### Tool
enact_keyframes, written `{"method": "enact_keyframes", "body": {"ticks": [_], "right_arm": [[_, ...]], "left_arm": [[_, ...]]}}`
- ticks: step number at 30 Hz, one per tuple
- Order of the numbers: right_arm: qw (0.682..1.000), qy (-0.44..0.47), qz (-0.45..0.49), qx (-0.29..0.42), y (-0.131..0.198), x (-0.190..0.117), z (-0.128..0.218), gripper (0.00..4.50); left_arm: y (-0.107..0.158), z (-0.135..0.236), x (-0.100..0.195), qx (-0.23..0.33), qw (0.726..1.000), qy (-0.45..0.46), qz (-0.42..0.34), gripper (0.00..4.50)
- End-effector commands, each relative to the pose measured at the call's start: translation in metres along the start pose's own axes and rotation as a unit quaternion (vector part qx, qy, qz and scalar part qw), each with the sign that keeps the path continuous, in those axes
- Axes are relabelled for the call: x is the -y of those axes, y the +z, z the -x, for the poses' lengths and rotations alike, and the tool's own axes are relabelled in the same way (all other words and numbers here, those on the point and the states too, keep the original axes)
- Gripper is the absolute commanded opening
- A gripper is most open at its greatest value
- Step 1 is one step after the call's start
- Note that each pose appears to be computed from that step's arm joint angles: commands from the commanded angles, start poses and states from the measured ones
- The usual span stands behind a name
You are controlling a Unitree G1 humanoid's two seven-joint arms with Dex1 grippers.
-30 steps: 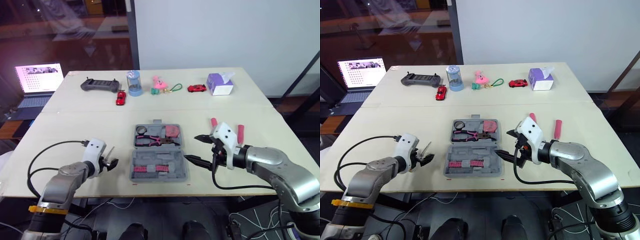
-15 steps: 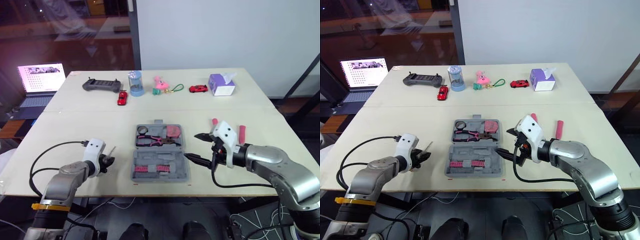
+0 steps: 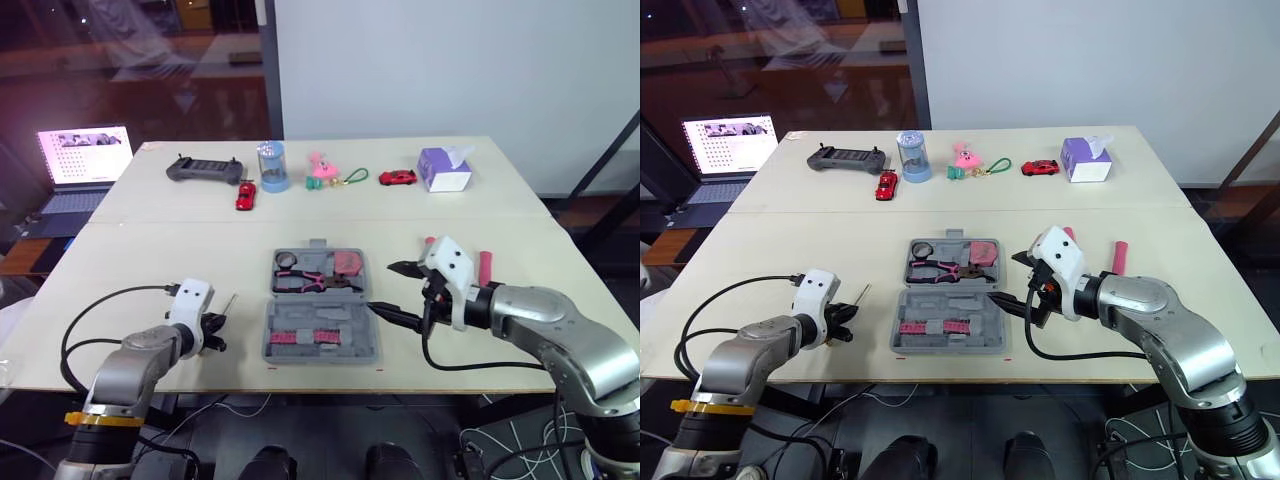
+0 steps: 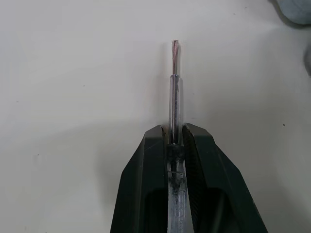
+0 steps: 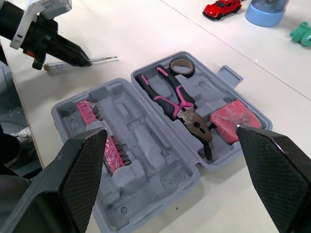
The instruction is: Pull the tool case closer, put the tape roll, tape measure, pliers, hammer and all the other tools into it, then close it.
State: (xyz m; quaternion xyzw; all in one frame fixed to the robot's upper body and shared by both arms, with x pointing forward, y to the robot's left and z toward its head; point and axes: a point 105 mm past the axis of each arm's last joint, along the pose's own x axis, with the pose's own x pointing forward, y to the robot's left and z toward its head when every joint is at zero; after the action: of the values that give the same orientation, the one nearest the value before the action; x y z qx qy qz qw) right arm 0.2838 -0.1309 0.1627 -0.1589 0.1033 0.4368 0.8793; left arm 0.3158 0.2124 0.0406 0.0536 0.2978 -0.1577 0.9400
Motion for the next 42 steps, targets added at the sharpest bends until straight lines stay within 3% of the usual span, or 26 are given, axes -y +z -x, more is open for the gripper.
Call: {"method": "enact_keyframes", "body": {"ticks": [1,4,9,15,27,32,42], "right_arm": [[1.000,-0.010,0.014,0.016,0.007,0.002,0.003,4.50],[1.000,-0.011,0.012,0.011,0.004,0.001,0.003,4.50],[1.000,0.003,0.015,-0.003,-0.005,-0.004,0.004,4.50],[0.999,0.012,0.047,-0.020,-0.009,-0.003,-0.001,4.50],[0.999,0.011,0.046,-0.026,-0.018,-0.014,-0.007,4.50],[0.997,0.019,0.060,-0.046,-0.022,-0.012,-0.008,4.50],[0.997,0.017,0.062,-0.053,-0.022,-0.009,-0.008,4.50]], "left_arm": [[0.035,0.013,-0.002,0.035,0.998,-0.025,-0.050,0.07],[0.072,0.033,0.008,0.051,0.985,-0.103,-0.132,0.07],[0.088,0.050,0.017,0.016,0.958,-0.193,-0.213,0.07],[0.101,0.048,0.036,-0.082,0.881,-0.358,-0.299,0.07],[0.120,-0.008,0.073,-0.106,0.822,-0.382,-0.408,0.07],[0.125,-0.023,0.094,-0.092,0.811,-0.379,-0.436,0.07],[0.114,-0.036,0.105,-0.089,0.797,-0.376,-0.464,0.07]]}}
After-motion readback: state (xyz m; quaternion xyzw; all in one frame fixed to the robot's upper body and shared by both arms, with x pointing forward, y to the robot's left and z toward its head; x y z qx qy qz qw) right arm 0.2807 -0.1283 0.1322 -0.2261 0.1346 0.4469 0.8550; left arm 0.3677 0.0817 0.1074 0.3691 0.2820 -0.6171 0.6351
